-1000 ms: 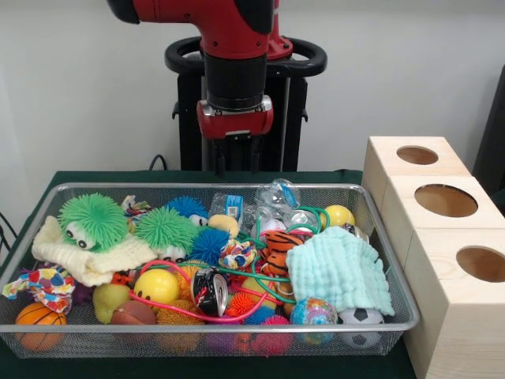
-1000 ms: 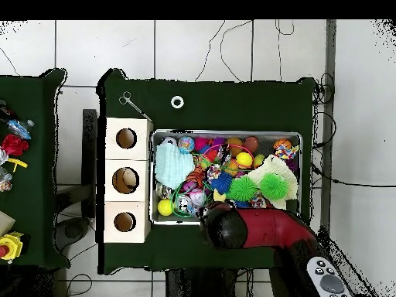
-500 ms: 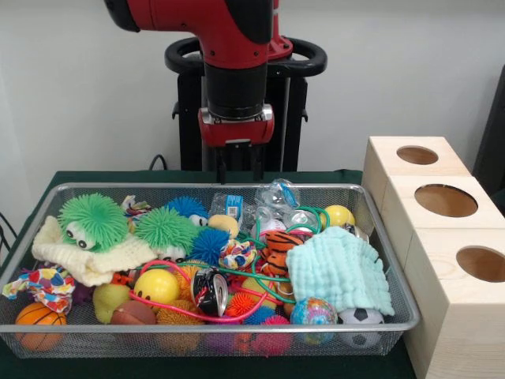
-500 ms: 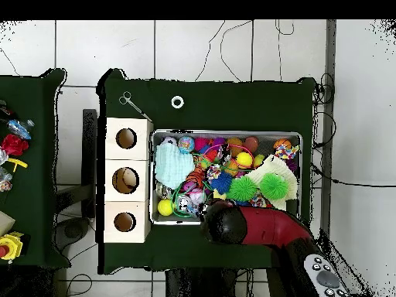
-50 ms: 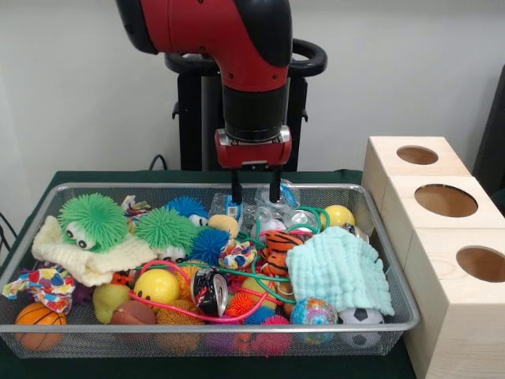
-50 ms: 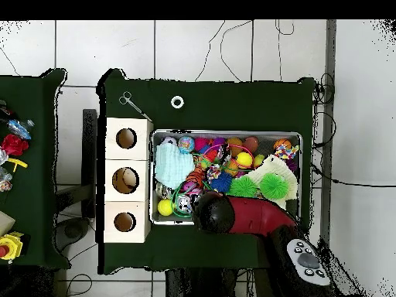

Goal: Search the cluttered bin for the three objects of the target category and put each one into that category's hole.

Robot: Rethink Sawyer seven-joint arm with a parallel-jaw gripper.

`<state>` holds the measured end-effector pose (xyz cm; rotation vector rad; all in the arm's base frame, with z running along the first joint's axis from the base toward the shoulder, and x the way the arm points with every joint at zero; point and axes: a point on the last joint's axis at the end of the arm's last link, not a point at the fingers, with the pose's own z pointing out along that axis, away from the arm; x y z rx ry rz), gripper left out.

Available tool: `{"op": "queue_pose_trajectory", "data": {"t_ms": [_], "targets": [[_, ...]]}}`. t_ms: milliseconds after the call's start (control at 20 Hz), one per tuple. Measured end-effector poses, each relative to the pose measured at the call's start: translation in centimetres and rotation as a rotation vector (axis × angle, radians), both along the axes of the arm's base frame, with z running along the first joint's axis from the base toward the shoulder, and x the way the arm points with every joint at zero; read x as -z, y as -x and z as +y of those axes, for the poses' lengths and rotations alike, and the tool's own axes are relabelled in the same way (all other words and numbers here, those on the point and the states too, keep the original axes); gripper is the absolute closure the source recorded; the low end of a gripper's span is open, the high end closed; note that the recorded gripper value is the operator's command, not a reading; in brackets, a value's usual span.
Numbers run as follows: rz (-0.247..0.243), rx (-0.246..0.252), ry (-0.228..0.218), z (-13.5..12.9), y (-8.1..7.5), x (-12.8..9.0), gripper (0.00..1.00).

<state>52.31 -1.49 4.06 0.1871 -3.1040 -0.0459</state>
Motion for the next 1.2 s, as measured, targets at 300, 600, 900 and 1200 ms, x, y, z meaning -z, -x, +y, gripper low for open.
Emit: {"op": "queue_pose_trajectory", "data": {"t_ms": [300,600,900,1200], "targets": [[-0.03,0.017,0.005,0.3,-0.2,0.2,0.0],[-0.09,0.072,0.013,-1.5,1.4,-0.1,0.0],[-0.103,0.109,0.033,-2.4,4.1,0.3,0.0],[-0.105,0.146,0.042,-2.2,6.3,0.6,0.0]]}}
